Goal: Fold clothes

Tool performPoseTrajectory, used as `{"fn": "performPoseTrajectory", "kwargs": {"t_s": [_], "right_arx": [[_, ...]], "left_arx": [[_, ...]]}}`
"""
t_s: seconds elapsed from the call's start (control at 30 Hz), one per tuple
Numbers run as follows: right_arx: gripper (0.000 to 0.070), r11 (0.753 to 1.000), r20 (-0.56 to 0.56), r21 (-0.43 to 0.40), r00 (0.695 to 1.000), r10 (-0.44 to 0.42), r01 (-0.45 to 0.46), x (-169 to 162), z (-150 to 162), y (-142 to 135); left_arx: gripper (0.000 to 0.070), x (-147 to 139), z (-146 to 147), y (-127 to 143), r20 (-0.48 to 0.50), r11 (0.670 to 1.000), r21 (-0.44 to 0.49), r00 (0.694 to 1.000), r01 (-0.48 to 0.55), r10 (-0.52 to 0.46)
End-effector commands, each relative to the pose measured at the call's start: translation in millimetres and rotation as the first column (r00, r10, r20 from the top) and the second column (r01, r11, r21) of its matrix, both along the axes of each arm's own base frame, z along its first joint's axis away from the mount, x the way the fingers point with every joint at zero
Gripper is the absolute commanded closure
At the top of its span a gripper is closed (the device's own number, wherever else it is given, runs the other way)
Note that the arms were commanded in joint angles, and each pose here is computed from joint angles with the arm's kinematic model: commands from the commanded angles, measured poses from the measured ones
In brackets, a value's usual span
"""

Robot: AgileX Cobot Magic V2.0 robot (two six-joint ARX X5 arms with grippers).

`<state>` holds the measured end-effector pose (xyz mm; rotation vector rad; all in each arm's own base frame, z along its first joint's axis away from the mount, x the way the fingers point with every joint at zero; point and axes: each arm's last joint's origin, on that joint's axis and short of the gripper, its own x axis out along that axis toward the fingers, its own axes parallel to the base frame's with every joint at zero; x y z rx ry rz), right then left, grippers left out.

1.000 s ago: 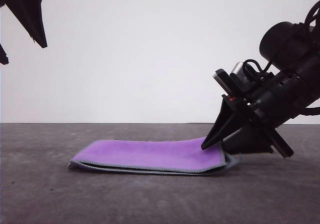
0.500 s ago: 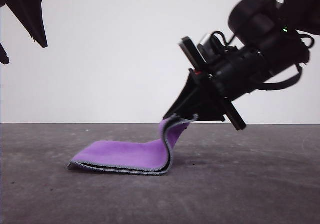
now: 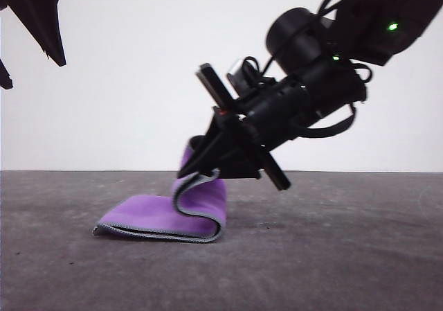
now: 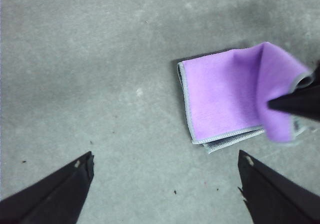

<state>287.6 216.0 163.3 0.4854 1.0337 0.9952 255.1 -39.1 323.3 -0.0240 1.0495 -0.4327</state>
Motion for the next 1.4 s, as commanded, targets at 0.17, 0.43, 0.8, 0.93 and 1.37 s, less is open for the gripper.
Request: {"fn": "performPoseTrajectory", "kwargs": {"t_s": [0.17,0.43,0.8,0.93,1.37], "right_arx": [[0.0695,0.999,0.033,0.041,0.999,0.026,-0.027,11.7,10.4,24.8],[0.0695,0.999,0.007,0.024,0.999,0.035,-0.036,16.4,0.8,33.6],[0.0413,0.999,0.022,0.029,0.999,0.034,-0.034,17.5,0.6,36.2],[0.0295,0.999,0.021,0.029,0.999,0.031,-0.032,18.8,0.6,34.3],[0.0454,0.999,0.184,-0.046,0.982,0.037,-0.029,21.7,24.4,14.1]], "left_arx": [[0.0141,3.1,0.8,-0.6,0.005,1.000,-0.003,1.000,-0.001,0.001],[0.0141,3.3,0.9,-0.5,0.008,1.000,-0.003,1.000,-0.001,0.001],[0.0141,3.6,1.1,-0.5,0.011,1.000,-0.003,1.000,-0.001,0.001],[0.0140,3.5,1.1,-0.5,0.012,1.000,-0.002,1.000,0.002,-0.001],[0.0431,2.5,-0.3,5.3,0.002,0.998,0.058,1.000,-0.022,0.022]]}}
